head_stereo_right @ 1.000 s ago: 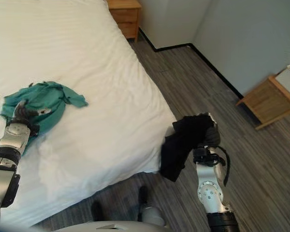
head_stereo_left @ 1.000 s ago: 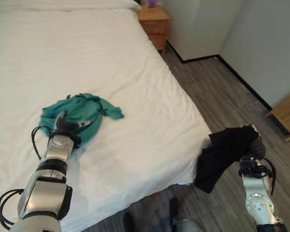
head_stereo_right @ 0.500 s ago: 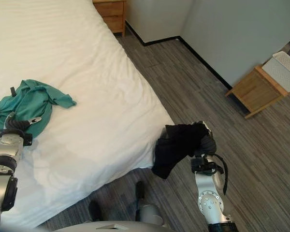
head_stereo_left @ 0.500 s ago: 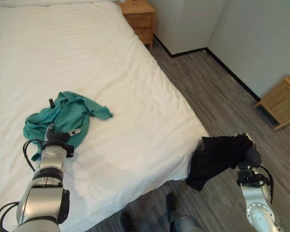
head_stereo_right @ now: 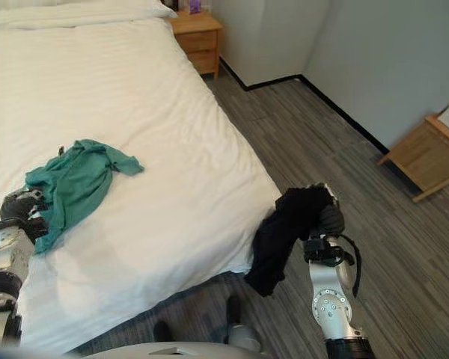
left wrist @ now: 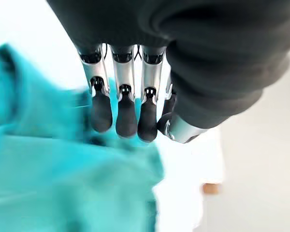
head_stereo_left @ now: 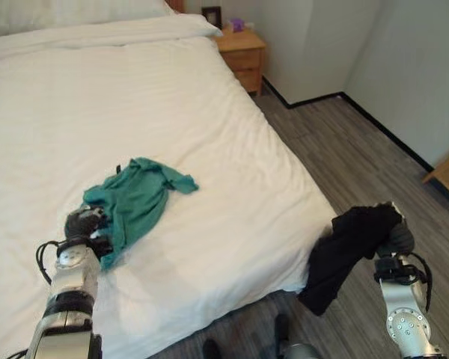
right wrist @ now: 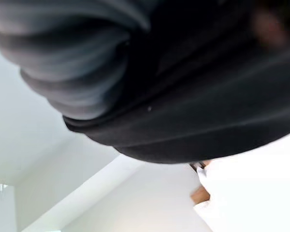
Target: Pick up bed clothes into laundry basket.
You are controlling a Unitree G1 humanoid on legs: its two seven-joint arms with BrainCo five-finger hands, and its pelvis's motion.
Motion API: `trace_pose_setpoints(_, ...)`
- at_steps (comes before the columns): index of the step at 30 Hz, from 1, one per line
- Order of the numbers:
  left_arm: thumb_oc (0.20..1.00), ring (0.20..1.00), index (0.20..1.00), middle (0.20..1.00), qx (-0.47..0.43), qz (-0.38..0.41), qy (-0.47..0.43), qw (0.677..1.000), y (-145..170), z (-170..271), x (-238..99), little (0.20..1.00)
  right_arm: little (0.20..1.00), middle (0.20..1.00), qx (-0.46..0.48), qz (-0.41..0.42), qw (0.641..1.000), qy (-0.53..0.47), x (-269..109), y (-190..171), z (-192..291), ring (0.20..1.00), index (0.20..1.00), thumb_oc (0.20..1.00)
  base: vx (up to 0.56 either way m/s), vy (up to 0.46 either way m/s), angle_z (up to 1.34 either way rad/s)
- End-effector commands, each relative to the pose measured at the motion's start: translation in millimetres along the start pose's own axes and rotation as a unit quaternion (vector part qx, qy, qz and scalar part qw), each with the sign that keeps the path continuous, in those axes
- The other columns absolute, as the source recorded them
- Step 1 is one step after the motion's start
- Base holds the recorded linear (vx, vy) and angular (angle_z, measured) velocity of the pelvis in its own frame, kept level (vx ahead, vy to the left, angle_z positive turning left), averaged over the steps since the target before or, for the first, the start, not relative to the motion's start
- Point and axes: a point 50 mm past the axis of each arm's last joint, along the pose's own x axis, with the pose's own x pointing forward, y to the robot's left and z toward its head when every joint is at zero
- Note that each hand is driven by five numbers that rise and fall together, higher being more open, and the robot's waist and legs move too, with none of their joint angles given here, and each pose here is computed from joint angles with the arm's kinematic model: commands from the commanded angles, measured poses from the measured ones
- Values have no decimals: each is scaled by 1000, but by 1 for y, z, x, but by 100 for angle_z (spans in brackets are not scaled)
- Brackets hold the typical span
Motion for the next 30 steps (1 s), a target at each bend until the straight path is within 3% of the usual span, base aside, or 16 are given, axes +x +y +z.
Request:
trace_pose_setpoints(1,200,200,200,200,-58,22,-102,993,4,45,5,200,200,200,-21,43,996,-75,15,20,27,200,200,200,-5,-6,14)
trace_pose_setpoints(10,200,200,200,200,-86,6,-171,982,2,67,-10,200,200,200,-29,28,995,-88,18,18,31,200,200,200,-10,-3,7)
trace_pose_setpoints(17,200,200,200,200,-23,-18,-195,980,-7,77,-14,200,200,200,-32,23,995,-92,19,17,32,200,200,200,0,0,0)
trace_pose_setpoints(18,1000,1000,1000,1000,29,-17,-193,981,-4,78,-12,1000,200,200,-32,22,995,-87,17,16,31,200,200,200,0,0,0)
trace_pose_setpoints(20,1000,1000,1000,1000,79,-16,-188,979,-2,80,-8,1000,200,200,-33,26,996,-84,17,16,30,200,200,200,0,0,0)
trace_pose_setpoints(23,1000,1000,1000,1000,229,-17,-179,957,0,90,3,1000,200,200,-34,34,996,-80,14,16,32,200,200,200,0,0,0)
trace_pose_setpoints(25,1000,1000,1000,1000,374,-8,-148,915,-3,89,19,1000,200,200,-36,35,995,-91,12,13,39,200,200,200,-4,14,3)
trace_pose_setpoints(30,1000,1000,1000,1000,476,-3,-147,867,-23,103,35,1000,200,200,-24,44,993,-110,16,15,44,200,200,200,-46,12,11)
